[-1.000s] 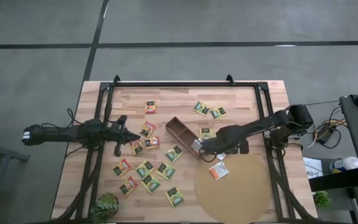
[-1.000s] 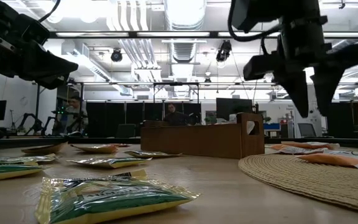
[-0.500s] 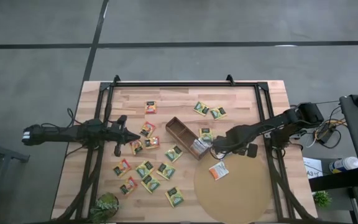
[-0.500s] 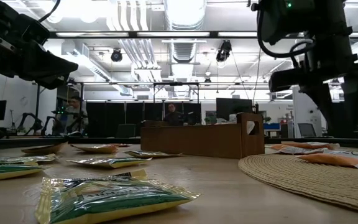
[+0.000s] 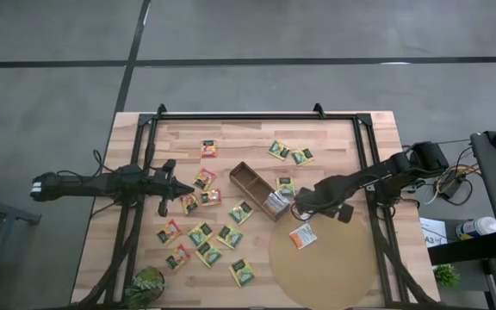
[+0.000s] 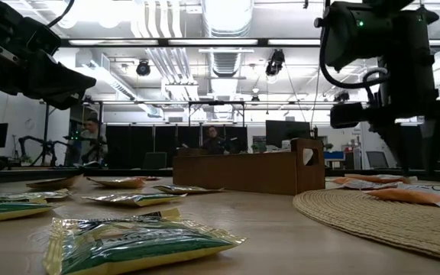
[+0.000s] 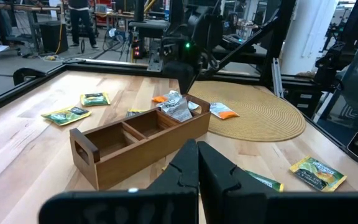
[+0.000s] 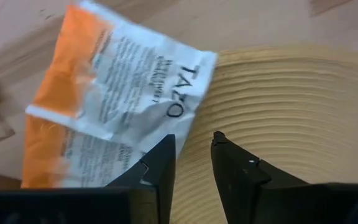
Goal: Pick & Place Tea
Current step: Put the white tea bag into the right section of the wooden organizer
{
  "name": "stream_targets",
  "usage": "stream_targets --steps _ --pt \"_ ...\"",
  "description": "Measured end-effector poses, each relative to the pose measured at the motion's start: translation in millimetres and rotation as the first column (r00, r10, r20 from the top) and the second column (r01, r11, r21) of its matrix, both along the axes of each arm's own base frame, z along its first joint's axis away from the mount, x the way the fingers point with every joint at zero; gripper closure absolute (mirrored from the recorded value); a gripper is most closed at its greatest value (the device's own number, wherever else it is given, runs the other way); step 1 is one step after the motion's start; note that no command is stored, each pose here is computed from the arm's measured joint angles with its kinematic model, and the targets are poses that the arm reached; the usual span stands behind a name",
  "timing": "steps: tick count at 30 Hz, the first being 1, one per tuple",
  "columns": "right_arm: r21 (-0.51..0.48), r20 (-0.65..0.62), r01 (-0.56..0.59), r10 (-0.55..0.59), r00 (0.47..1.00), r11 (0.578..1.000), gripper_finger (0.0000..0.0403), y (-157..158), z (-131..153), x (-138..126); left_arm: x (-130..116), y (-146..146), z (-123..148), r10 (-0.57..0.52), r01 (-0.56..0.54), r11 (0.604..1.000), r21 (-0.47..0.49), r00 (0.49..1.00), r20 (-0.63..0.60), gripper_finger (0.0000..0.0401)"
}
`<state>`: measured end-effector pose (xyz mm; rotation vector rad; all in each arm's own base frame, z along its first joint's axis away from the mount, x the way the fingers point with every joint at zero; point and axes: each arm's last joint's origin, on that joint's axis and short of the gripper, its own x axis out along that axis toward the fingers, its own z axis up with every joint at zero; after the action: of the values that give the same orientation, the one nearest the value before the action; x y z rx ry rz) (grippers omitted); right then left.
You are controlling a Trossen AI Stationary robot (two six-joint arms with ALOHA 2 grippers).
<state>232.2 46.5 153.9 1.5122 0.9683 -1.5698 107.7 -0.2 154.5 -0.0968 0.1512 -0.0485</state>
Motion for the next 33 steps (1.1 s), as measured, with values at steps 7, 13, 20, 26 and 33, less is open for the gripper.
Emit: stream_targets --steps 7,13,20,26,33 --pt "-0.016 0.007 0.031 -0.031 0.999 0.999 0.0316 -2 -7 -3 0 0 0 0.0 0.0 1.0 0.0 1.0 0.0 0.0401" --pt "-0.03 0.003 0.033 -0.033 0.999 0.999 0.0325 -4 -8 -4 0 0 0 0.0 0.0 1.0 0.0 1.0 0.0 0.0401" --pt "-0.034 -0.015 0.032 -0.033 0.999 0.999 0.0335 -4 -12 -8 0 0 0 0.0 0.0 1.0 0.0 1.0 0.0 0.0401" --pt "-0.033 -0.016 0.017 -0.018 1.0 0.999 0.033 -4 -12 -8 0 0 0 0.0 0.0 1.0 0.0 1.0 0.0 0.0401" --pt "-0.034 0.013 -0.023 0.024 1.0 0.999 0.0313 -3 -3 0 0 0 0 0.0 0.0 1.0 0.0 1.0 0.0 0.0401"
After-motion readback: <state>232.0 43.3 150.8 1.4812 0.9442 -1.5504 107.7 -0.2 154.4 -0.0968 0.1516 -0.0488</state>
